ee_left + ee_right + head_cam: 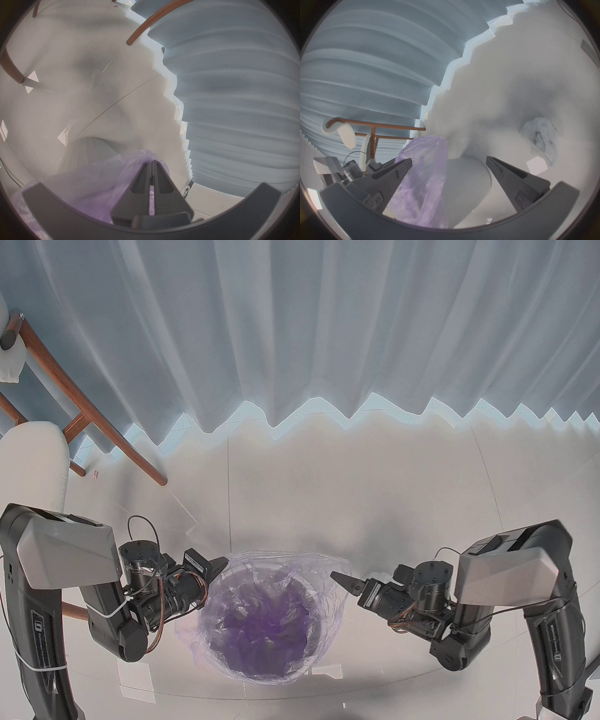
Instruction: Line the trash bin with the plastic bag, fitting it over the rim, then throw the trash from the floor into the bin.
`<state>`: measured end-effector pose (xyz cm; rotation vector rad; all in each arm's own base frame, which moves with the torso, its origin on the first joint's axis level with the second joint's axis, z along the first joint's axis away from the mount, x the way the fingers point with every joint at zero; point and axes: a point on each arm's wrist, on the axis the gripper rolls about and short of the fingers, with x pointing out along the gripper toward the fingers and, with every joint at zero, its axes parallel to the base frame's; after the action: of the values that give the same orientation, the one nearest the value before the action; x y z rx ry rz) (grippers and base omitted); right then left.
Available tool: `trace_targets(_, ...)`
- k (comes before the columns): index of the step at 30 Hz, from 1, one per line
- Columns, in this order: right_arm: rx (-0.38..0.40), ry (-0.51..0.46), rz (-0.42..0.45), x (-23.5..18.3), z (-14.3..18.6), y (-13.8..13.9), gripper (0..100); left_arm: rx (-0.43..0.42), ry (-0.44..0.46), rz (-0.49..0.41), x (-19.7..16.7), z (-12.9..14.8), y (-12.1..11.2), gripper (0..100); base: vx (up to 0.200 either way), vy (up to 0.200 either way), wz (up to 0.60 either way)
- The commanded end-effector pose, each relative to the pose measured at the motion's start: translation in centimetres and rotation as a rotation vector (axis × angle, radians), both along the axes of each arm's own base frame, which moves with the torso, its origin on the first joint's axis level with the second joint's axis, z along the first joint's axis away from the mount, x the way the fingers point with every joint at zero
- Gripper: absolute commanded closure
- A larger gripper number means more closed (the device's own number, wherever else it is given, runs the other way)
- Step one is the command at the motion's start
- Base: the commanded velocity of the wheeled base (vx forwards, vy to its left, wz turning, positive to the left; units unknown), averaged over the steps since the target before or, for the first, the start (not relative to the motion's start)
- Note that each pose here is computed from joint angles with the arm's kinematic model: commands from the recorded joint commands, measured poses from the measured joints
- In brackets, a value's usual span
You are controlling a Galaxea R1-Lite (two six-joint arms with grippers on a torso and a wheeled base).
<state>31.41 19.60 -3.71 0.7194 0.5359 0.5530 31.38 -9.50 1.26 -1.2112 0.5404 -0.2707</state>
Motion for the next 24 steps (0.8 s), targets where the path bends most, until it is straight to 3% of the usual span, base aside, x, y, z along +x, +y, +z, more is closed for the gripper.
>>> trace_targets(1, 0.113, 0.043, 0.071, -5.1, 7.1, -3.4, 0, 0.007, 0.007, -0.001, 0.0, -0.4, -0.2, 100, 0.000, 0.000, 0.00)
trace_targets(8, 0.131, 0.043, 0.036, -7.6, 9.5, -6.0, 0, 0.036, 0.008, -0.014, 0.0, -0.9, -0.4, 100, 0.000, 0.000, 0.00)
trace_targets(24, 0.118, 0.016, 0.013, -7.8, 10.0, -6.7, 0, 0.026, -0.004, 0.037, 0.6, -0.7, 0.0, 100, 0.000, 0.000, 0.00)
